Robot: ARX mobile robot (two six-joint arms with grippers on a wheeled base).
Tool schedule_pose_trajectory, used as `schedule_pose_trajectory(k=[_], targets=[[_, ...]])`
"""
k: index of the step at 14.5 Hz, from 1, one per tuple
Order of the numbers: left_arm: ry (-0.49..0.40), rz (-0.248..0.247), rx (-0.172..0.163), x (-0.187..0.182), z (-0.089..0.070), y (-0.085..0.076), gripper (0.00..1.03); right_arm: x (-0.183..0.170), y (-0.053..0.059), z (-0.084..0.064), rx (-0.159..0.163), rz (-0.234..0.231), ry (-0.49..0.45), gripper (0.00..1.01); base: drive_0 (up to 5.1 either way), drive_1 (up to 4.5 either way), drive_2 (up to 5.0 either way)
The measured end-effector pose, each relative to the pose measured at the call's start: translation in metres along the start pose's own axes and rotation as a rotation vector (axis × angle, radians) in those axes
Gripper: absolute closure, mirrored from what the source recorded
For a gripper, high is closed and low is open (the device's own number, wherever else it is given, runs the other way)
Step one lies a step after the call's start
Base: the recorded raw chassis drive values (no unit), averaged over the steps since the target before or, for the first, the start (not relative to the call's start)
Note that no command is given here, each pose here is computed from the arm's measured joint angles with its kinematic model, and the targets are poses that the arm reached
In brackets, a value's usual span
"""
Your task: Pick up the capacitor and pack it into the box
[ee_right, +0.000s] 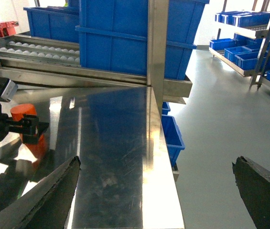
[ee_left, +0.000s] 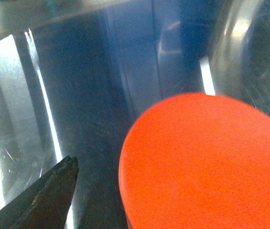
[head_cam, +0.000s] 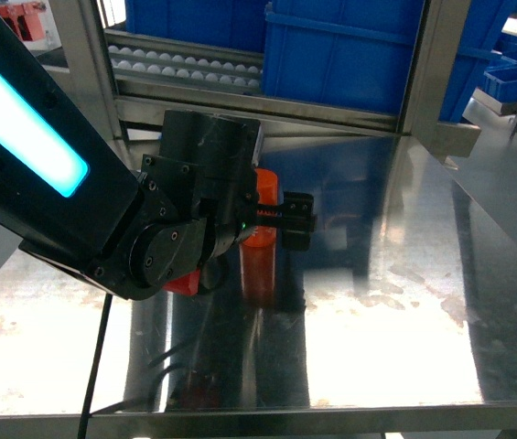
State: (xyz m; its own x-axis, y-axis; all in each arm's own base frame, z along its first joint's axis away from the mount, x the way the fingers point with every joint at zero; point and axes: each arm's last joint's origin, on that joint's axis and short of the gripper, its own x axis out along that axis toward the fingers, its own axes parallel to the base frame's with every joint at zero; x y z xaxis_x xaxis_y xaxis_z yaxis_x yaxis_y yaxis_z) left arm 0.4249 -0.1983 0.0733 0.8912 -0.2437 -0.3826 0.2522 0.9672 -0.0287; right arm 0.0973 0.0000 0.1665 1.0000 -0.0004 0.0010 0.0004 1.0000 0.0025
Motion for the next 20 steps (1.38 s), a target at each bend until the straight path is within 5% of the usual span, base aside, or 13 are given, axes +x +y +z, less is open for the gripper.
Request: schedule_pose_trajectory(k=[5, 9, 11, 14, 18, 20], targets=[[-0.031, 0.020, -0.036, 0.006, 0.014, 0.000, 0.59, 0.000, 0.000, 0.000, 0.000, 0.000, -0.001, 0.03, 0.0, 0.00, 0.0], [-0.020, 0.042, -0.064, -0.012, 0.015, 0.007, 0.59, 0.000, 0.000, 0.000, 0.000, 0.000, 0.000, 0.03, 0.0, 0.00, 0.0], [-0.088, 0.073, -0.090, -0.043, 0.040, 0.027, 0.60, 0.000, 0.000, 0.000, 0.000, 0.000, 0.000, 0.03, 0.0, 0.00, 0.0], [-0.301, 0.181, -0.148, -0.134, 0.102, 0.072, 0.60, 0.000, 0.000, 0.000, 0.000, 0.000, -0.001, 0.03, 0.0, 0.00, 0.0], [-0.356, 0.307, -0.141, -0.241, 0.097, 0.081, 0.60, 0.000, 0.000, 0.000, 0.000, 0.000, 0.000, 0.03, 0.0, 0.00, 0.0], [-0.461, 0.380, -0.137, -0.301, 0.107, 0.080, 0.60, 0.000, 0.000, 0.000, 0.000, 0.000, 0.000, 0.03, 0.0, 0.00, 0.0]])
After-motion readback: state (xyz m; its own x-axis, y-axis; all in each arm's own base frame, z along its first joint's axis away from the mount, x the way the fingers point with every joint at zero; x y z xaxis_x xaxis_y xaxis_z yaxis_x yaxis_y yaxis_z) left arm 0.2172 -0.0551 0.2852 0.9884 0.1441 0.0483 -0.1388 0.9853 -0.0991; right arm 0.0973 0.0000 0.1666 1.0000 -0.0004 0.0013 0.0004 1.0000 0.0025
